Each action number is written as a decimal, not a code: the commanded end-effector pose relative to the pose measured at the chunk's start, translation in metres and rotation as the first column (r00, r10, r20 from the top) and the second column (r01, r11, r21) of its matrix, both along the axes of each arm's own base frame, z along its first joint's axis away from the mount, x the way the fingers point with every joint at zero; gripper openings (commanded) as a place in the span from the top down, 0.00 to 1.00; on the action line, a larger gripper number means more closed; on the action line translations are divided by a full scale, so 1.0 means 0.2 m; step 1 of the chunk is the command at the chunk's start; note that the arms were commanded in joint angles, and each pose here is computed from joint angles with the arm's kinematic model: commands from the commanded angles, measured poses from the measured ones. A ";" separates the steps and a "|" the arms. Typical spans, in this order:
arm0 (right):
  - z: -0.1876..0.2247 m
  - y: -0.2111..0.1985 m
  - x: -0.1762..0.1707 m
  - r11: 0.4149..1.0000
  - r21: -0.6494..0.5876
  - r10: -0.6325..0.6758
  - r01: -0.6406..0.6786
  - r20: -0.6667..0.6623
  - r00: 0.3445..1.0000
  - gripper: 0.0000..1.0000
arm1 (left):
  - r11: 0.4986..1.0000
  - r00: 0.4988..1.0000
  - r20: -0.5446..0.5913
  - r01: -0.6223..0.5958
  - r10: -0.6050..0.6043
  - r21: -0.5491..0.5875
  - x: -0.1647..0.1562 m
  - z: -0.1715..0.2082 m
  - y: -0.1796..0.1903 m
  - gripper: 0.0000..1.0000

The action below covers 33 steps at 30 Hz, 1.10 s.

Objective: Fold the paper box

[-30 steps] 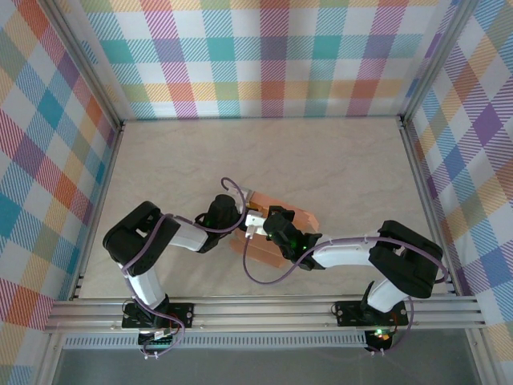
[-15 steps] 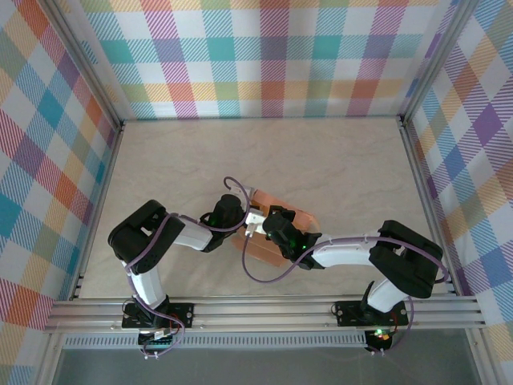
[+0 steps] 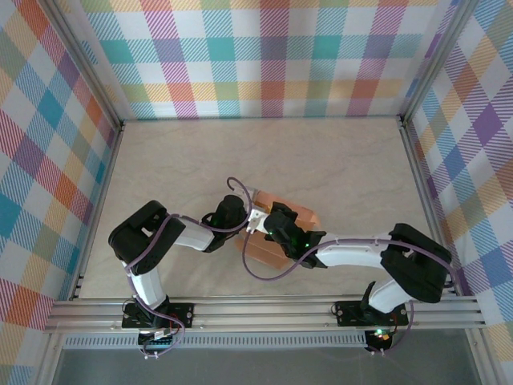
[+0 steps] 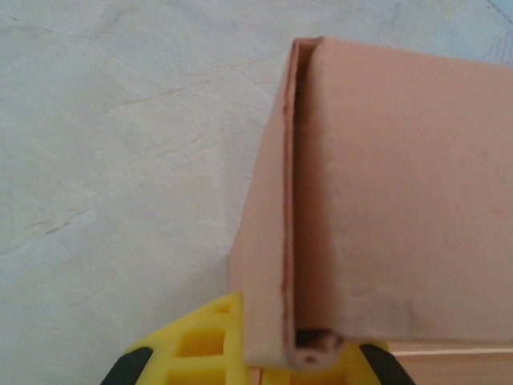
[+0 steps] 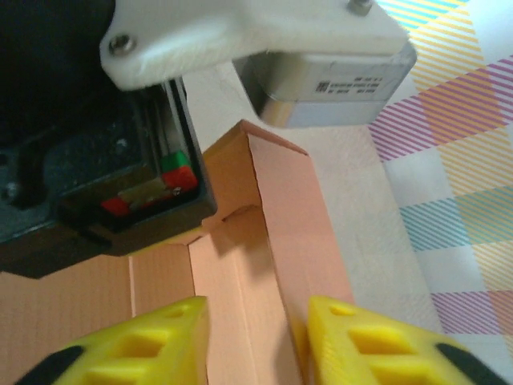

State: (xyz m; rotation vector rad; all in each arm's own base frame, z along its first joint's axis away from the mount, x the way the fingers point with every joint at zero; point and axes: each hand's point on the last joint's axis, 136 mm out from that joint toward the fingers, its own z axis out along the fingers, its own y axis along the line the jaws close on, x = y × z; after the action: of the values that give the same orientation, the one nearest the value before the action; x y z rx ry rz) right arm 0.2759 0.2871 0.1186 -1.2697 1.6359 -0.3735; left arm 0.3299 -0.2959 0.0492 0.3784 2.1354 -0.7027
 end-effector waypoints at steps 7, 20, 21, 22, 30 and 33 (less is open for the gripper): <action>0.20 -0.06 -0.03 0.966 0.248 -0.044 0.078 -0.139 0.989 0.29 | 0.998 0.999 -0.001 0.036 -0.036 -0.051 0.01 0.11 -0.05 1.00; 0.59 -0.30 0.01 0.738 0.591 -0.155 0.325 -0.320 0.935 0.11 | 0.990 0.997 -0.041 0.052 -0.058 -0.130 0.04 0.19 -0.02 1.00; 0.62 -0.32 0.02 0.704 0.620 -0.157 0.347 -0.341 0.927 0.11 | 0.987 0.996 -0.048 0.062 -0.070 -0.147 0.04 0.21 -0.02 1.00; 0.65 -0.34 0.03 0.669 0.641 -0.164 0.376 -0.367 0.916 0.12 | 0.985 0.995 -0.053 0.072 -0.082 -0.154 0.03 0.22 -0.01 1.00; 0.68 -0.48 0.15 0.401 0.694 -0.121 0.598 -0.607 0.786 0.14 | 0.982 0.986 0.021 0.164 -0.167 0.099 0.00 0.31 0.09 1.00; 0.64 -0.52 0.18 0.355 0.672 -0.110 0.650 -0.660 0.743 0.14 | 0.934 0.980 -0.006 0.191 -0.199 0.301 0.02 0.35 0.17 1.00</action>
State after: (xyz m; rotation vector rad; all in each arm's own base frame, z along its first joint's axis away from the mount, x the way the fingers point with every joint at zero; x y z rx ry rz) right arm 0.3169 0.1743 0.2500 -0.1550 2.0706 0.4425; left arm 0.3346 -0.2781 0.1082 0.5860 2.1614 -0.6803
